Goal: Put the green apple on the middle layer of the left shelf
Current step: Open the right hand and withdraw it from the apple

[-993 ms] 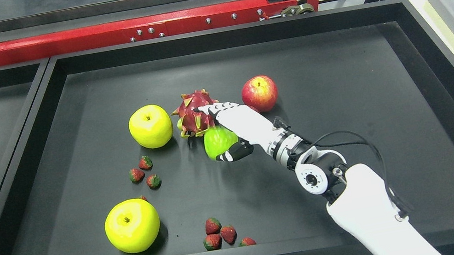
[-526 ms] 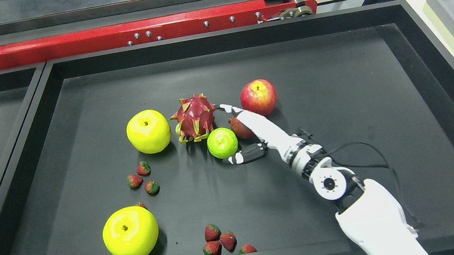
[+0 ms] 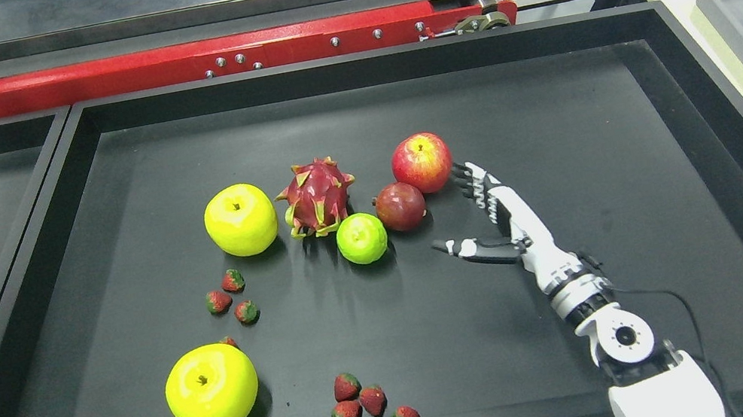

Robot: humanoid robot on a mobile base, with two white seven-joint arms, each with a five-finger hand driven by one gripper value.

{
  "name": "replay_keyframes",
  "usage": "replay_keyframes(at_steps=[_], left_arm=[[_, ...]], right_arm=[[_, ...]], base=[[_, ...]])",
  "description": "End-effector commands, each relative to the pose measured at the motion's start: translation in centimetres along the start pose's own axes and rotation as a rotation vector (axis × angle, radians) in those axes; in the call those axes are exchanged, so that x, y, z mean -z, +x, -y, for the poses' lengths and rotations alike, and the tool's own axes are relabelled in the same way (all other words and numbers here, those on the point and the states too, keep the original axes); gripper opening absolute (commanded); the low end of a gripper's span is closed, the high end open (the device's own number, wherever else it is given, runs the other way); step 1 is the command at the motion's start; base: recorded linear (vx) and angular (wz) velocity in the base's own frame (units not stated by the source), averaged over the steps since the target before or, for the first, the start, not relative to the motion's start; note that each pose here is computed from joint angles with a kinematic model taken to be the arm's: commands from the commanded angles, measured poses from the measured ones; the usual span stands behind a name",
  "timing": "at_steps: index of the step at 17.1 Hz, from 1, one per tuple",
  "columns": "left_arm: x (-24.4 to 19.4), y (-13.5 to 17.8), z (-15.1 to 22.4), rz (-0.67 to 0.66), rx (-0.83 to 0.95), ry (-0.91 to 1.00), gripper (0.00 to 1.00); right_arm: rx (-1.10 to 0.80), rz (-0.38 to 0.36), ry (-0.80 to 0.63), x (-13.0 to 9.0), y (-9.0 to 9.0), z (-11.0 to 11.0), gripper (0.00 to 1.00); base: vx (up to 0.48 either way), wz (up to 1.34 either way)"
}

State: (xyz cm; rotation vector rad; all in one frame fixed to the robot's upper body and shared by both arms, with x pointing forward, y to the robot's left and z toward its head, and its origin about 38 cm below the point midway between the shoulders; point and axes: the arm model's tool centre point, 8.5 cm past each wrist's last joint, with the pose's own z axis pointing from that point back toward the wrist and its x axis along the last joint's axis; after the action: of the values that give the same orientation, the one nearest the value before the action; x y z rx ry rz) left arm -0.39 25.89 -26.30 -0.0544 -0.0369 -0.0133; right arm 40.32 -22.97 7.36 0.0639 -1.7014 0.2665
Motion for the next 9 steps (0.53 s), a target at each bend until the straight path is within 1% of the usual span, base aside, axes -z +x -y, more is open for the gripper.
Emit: replay_keyframes(at_steps=[1,2,9], left_arm=[[-0.15,0.02,-1.11,0.001,0.002,0.017,1.0],[-0.15,-0.05,-1.13,-0.002,0.001,0.018,1.0],[-0.15,0.02,-1.11,0.001,0.002,0.017,1.0]], right_arm=[[0.077,0.048,-0.17,-3.21,0.8,5.38,1.0],[0.076,0.054,-0.17,-3.18,1.01,5.39,1.0],[0.077,0.051,-0.164,-3.23,0.91,5.19,1.0]], base=[[0.011,0.0],[0.011,0.0],[0.003,0.0]])
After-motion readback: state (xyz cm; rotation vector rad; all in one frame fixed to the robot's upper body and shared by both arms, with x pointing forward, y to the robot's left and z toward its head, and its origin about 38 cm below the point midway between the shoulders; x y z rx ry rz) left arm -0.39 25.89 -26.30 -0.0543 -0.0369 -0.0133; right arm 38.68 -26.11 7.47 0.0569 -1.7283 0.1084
